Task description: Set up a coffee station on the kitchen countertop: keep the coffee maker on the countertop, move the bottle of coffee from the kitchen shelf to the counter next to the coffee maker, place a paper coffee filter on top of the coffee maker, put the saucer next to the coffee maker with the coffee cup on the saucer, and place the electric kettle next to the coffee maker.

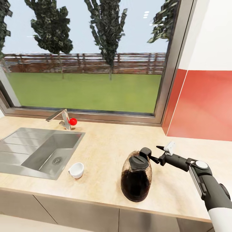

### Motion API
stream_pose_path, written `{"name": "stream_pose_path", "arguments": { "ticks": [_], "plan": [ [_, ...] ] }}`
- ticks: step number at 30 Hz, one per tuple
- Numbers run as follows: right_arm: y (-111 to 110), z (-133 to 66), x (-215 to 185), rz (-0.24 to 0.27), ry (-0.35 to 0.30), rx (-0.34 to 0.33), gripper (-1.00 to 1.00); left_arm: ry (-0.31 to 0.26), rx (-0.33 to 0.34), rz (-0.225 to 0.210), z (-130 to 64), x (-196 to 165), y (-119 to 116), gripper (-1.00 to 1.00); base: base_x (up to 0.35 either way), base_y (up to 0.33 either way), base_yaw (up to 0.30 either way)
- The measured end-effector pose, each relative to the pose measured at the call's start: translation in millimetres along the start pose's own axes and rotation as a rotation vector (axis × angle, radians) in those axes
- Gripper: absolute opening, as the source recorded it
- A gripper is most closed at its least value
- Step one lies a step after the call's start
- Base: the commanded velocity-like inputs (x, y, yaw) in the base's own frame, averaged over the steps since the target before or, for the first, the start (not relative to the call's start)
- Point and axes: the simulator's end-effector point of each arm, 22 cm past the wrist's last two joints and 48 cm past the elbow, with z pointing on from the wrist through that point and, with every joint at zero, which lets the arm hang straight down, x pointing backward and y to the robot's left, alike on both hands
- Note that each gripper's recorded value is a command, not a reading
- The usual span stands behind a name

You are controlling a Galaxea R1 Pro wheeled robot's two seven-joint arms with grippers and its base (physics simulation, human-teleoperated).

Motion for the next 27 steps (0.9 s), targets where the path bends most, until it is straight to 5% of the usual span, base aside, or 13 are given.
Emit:
{"name": "stream_pose_path", "arguments": {
  "ticks": [27],
  "plan": [
    [0.5, 0.4, 1.0, 0.001, 0.002, -0.002, 1.0, 0.0, -0.001, -0.002, 0.2, 0.1, 1.2, 1.0, 0.0, 0.02, 0.0]
  ]
}}
